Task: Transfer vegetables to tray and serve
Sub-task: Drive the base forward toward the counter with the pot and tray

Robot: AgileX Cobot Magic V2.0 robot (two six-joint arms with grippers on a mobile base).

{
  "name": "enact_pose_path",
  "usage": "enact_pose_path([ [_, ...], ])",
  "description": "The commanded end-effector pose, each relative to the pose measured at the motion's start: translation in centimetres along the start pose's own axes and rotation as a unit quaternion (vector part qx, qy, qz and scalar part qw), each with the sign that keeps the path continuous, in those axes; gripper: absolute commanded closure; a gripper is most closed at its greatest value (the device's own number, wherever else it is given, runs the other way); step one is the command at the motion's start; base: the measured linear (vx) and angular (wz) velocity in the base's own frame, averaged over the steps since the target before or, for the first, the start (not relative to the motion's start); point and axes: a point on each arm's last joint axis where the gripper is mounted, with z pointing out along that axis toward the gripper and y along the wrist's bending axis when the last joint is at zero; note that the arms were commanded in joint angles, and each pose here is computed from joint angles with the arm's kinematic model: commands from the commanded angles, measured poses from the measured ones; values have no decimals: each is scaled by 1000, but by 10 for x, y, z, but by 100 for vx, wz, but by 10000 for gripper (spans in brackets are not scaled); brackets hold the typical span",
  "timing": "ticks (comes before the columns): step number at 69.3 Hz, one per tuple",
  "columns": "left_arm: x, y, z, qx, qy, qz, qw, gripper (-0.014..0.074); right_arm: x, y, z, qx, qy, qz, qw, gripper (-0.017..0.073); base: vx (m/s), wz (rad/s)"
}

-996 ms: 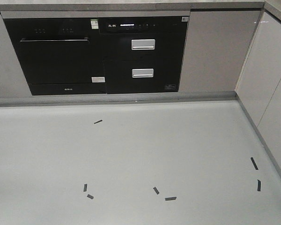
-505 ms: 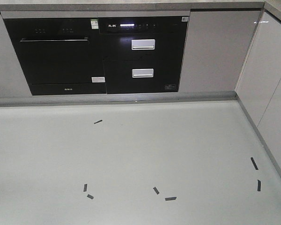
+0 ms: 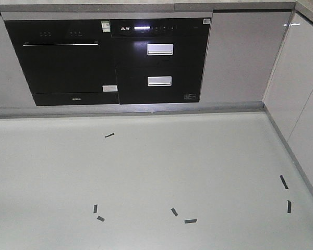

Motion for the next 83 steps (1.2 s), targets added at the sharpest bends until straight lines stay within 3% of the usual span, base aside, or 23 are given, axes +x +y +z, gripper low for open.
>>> enact_pose_path([
  [1, 0, 0, 0, 5, -32, -6, 999, 599, -2, 0, 0, -1, -33, -1, 999, 565, 1, 1],
  [83, 0, 0, 0, 5, -32, -6, 999, 599, -3, 0, 0, -1, -34, -1, 999, 565, 8, 2],
])
